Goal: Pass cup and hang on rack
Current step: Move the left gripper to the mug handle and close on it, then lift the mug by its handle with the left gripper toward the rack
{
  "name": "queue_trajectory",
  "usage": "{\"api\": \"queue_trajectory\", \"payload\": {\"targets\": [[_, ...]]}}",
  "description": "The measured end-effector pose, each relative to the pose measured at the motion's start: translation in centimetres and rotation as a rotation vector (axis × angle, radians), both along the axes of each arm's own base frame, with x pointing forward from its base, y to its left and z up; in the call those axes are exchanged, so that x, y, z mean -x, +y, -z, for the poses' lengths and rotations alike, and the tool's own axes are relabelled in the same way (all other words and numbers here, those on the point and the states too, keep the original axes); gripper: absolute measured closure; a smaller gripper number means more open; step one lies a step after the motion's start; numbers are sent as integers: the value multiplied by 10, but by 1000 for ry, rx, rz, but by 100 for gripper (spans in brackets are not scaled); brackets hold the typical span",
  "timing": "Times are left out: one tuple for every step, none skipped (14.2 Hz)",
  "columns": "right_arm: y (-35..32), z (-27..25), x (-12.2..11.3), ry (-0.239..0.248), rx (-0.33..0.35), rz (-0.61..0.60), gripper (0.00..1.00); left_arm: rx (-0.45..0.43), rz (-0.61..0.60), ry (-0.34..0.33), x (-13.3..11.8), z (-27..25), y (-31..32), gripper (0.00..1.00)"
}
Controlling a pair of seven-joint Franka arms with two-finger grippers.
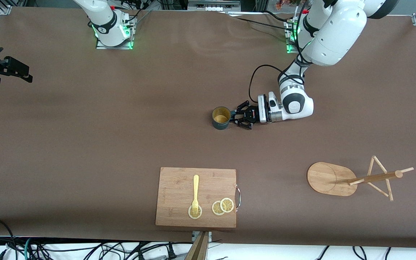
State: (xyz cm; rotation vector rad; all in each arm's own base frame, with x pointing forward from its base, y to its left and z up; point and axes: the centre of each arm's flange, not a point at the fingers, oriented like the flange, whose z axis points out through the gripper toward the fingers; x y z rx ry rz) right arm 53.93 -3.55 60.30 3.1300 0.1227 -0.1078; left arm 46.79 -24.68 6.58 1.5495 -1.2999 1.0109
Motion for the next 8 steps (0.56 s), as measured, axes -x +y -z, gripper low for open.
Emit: {"api": "queue_trajectory", "payload": {"targets": [[0, 0, 0, 0, 0, -1, 0, -2, -3, 0, -1, 0, 2, 79], [0, 0, 0, 0, 0, -1, 0, -4, -5, -1, -1, 1, 3, 79], [0, 0, 0, -1, 0, -1, 0, -4, -7, 0, -2, 1, 4, 79], [1, 0, 0, -1, 0, -1, 0, -4, -11, 4, -2, 1, 5, 79], [1, 0, 0, -1, 0, -1, 0, -2, -17, 16, -3, 1, 7, 79], [1, 0, 0, -1, 0, -1, 0, 0, -26, 32, -4, 0, 8, 79], [1, 0, 0, -1, 0, -1, 0, 3, -41, 62, -6, -1, 10, 79], [1, 0, 0, -1, -1, -1, 0, 10, -68, 115, -9, -5, 13, 79]]}}
